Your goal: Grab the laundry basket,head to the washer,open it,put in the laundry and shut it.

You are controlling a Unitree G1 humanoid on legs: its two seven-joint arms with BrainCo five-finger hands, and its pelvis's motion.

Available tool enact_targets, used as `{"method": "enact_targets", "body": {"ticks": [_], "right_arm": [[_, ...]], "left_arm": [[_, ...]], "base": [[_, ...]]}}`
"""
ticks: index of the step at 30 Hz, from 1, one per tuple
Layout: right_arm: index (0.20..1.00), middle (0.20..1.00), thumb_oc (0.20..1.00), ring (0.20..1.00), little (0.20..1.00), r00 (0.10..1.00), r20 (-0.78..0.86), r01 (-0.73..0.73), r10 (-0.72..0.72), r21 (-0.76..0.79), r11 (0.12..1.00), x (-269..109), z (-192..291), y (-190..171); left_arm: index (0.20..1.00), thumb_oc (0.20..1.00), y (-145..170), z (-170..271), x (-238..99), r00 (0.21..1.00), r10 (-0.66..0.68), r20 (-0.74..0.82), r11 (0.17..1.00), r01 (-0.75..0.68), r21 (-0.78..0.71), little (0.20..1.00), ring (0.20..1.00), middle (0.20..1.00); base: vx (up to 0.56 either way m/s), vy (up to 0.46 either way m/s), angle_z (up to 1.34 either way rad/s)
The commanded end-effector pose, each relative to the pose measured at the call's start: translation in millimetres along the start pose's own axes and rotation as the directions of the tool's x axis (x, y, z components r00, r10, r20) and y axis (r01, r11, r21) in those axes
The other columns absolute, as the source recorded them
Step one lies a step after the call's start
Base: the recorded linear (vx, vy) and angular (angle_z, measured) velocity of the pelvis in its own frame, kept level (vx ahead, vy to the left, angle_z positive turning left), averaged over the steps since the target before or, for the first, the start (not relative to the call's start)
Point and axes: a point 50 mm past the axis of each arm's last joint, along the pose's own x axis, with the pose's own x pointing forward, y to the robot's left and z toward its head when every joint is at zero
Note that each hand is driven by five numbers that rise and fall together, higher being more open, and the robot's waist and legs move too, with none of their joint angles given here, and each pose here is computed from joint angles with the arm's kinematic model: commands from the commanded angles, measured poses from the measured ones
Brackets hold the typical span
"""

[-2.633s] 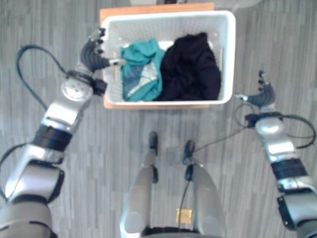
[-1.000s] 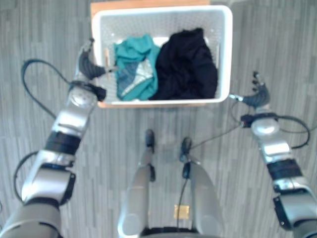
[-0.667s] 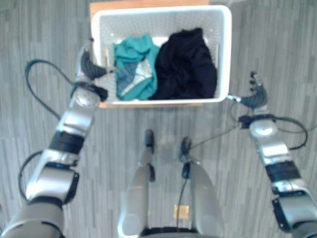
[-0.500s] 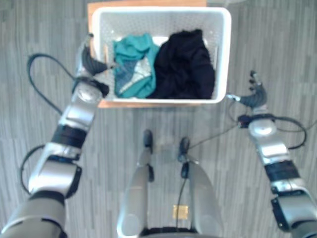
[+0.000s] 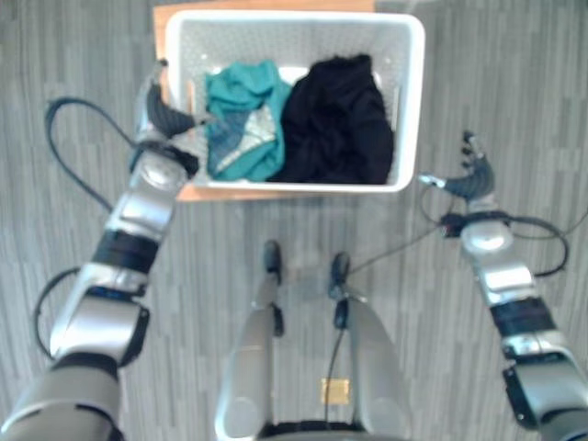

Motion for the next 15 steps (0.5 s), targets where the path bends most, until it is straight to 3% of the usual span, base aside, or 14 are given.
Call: {"method": "enact_targets", "body": {"ticks": [1, 15], "right_arm": [[1.0, 1.0, 1.0, 1.0, 1.0, 0.995, 0.101, -0.007, 0.006, 0.002, 1.0, -8, 13, 1], [1.0, 1.0, 1.0, 1.0, 1.0, 0.994, 0.108, -0.014, 0.013, 0.009, 1.0, -8, 13, 5]], "left_arm": [[1.0, 1.0, -8, -15, 2, 0.997, 0.009, -0.08, 1.0, -0.009, 0.004, 1.0, 1.0, 1.0], [1.0, 1.0, -11, 4, 19, 0.996, 0.015, -0.089, 1.0, -0.014, 0.014, 1.0, 1.0, 1.0]], "base": [[0.0, 0.0, 0.0], [0.0, 0.0, 0.0]]}}
